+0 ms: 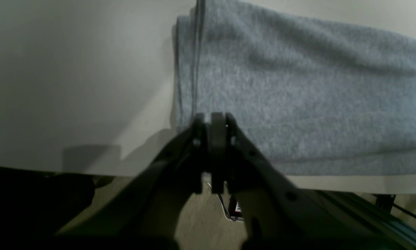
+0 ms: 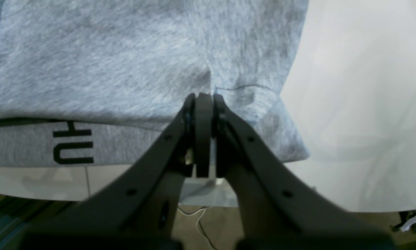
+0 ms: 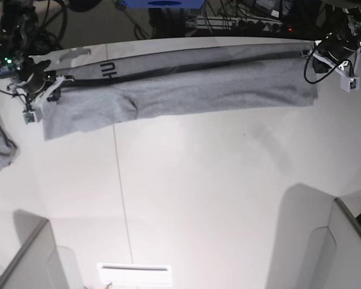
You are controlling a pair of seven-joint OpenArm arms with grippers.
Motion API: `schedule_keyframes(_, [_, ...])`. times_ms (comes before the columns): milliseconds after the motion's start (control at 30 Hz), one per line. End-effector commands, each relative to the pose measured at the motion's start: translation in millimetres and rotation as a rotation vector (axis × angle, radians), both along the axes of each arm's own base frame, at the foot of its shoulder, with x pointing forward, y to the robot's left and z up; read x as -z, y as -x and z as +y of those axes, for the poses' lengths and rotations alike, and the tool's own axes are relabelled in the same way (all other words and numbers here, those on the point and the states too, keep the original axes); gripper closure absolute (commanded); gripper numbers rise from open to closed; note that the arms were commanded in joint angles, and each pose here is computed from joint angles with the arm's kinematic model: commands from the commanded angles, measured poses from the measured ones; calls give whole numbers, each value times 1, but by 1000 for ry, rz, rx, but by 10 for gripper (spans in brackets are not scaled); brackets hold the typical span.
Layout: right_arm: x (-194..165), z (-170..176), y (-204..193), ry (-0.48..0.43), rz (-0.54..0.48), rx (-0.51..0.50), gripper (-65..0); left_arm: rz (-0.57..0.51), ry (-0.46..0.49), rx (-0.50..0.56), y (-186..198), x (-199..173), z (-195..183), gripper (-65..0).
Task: Fold the T-shirt properly
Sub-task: 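Release the folded edge and smooth the fold with both grippers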
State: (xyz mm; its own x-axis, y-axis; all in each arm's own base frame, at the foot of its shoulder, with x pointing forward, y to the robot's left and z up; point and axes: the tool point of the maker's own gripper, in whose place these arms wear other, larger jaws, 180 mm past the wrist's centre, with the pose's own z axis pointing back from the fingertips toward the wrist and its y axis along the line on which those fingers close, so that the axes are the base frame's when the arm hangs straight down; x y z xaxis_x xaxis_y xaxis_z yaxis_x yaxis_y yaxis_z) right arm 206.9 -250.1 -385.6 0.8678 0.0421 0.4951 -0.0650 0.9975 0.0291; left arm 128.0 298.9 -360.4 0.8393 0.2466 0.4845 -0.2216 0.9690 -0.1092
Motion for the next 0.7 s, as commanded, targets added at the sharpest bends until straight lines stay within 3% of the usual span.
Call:
schedule_keyframes(0, [-8, -5, -6, 14, -32, 2, -111, -17, -27, 4, -2, -7, 6, 0])
schedule_keyframes(67, [-7, -3, -4, 12, -33, 2, -236, -17, -28, 2, -2, -7, 6, -36])
schedule_keyframes(100, [-6, -3, -2, 11, -30, 2, -258, -18, -28, 1, -2, -7, 7, -109])
schedule_keyframes(167, [-9, -2, -2, 14, -38, -2, -245, -19, -30, 1, -2, -8, 7, -273])
schedule_keyframes(233, [-18, -6, -4, 27, -65, 4, -222, -21, -31, 1, -3, -8, 7, -395])
schedule_keyframes(300, [-31, -6, -8, 41, -109, -2, -207, -29, -32, 2, -5, -9, 7, -461])
schedule_keyframes(333, [-37, -4, -12, 43, -138, -12, -194, -33, -30, 0, -6, -10, 7, -462])
schedule_keyframes(400, [-44, 0, -18, 41, -193, -30, -129, -50, -12, -13, -9, -9, 2, -411])
schedule_keyframes(433, [-47, 2, -22, 39, -220, -53, -75, -71, 3, -26, -15, -9, -1, -351])
schedule_keyframes(467, [-48, 4, -26, 36, -234, -72, -17, -86, 8, -41, -18, -9, -1, -267])
schedule_keyframes(533, [-43, 4, -30, 29, -219, -93, 0, -120, 23, -98, -22, -11, 2, 0])
schedule_keyframes(667, [-23, 1, -36, -17, -179, -51, 0, -122, -8, -160, -30, -4, 12, 0])
